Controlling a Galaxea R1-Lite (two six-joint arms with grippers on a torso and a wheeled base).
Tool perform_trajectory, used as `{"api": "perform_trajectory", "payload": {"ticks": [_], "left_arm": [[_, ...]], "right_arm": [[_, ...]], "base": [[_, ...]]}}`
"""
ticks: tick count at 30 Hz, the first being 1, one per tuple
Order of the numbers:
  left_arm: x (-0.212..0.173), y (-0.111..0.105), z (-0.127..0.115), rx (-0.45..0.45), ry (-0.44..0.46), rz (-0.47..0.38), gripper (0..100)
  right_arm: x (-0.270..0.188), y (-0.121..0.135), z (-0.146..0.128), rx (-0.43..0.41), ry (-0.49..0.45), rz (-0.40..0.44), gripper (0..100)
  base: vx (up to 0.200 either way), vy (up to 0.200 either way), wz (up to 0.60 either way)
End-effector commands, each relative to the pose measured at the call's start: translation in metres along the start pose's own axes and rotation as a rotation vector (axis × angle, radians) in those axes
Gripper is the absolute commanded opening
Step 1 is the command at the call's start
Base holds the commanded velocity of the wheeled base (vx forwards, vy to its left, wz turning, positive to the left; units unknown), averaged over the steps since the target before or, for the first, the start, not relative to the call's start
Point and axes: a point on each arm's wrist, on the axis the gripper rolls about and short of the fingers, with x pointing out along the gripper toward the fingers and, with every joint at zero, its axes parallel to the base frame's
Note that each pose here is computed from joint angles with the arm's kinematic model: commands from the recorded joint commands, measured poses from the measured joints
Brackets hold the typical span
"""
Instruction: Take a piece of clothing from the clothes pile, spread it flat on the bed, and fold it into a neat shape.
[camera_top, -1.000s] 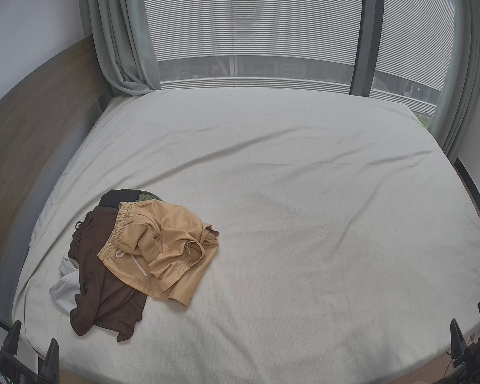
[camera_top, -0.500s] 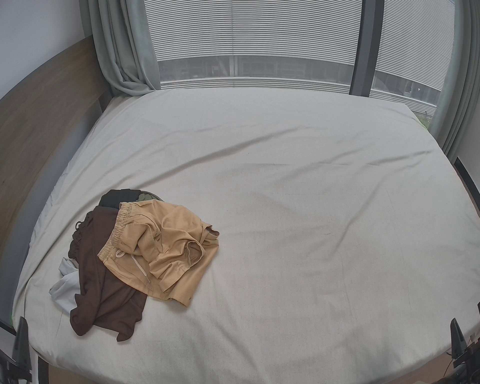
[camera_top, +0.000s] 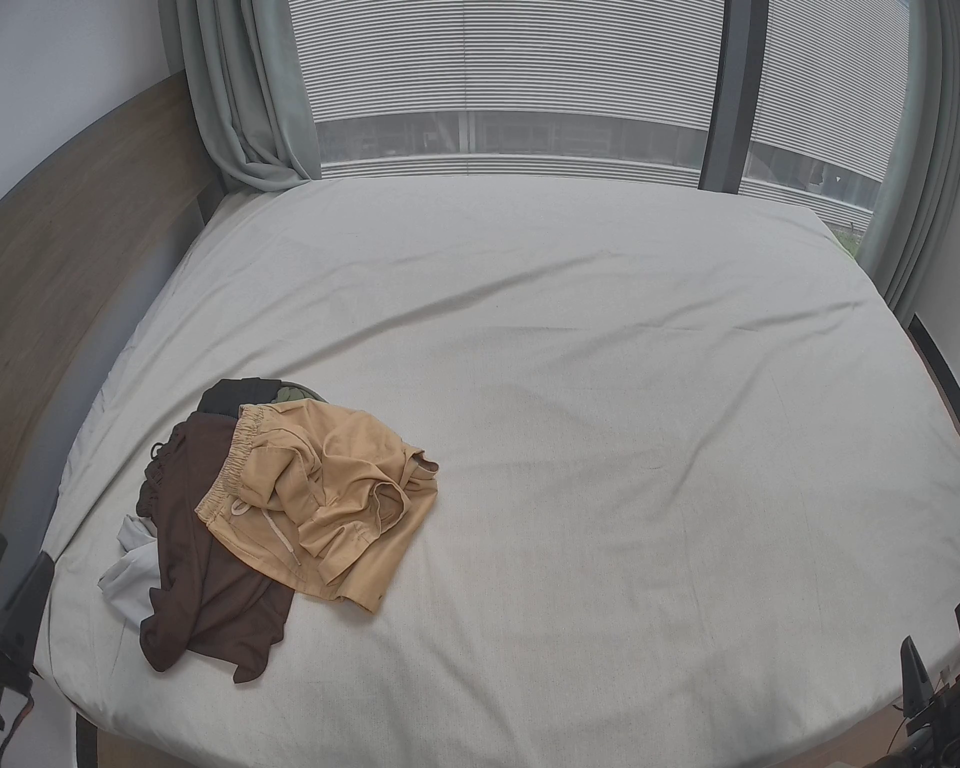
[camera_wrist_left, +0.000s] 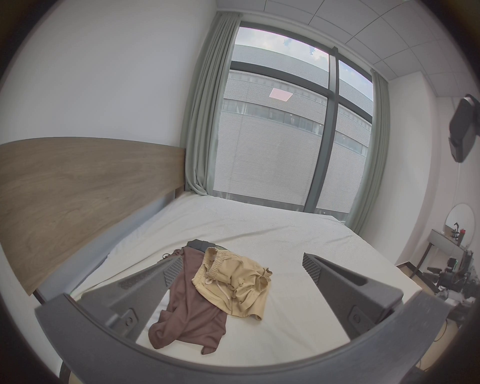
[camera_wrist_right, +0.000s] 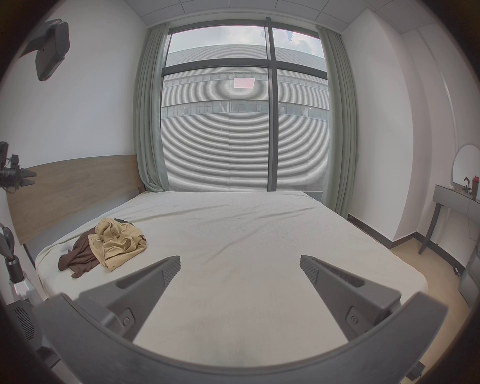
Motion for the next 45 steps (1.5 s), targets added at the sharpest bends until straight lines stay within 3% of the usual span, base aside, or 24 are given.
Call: {"api": "perform_trajectory", "payload": {"ticks": [1, 17, 24, 32, 45], "left_arm": [[0.057, -0.008, 0.021, -0.023, 0.133, -0.033, 100], [0.138, -0.018, 0.04, -0.04, 0.222, -0.149, 100], [0.164, -0.021, 0.048, -0.091, 0.251, -0.191, 100], [0.207, -0.012, 0.022, -0.107, 0.347, -0.158, 100], [0.256, 0.021, -0.01, -0.179, 0.341, -0.13, 100]], "right_arm": [[0.0, 0.0, -0.005, 0.0, 0.003, 0.0, 100], [0.0, 0.0, -0.005, 0.0, 0.003, 0.0, 100], [0.0, 0.0, -0.005, 0.002, 0.003, 0.0, 100], [0.0, 0.0, -0.005, 0.006, 0.003, 0.0, 100], [0.0, 0.0, -0.005, 0.008, 0.003, -0.001, 100]], "base": [[0.0, 0.0, 0.0], [0.0, 0.0, 0.0], [0.0, 0.0, 0.0], [0.0, 0.0, 0.0], [0.0, 0.0, 0.0]]}}
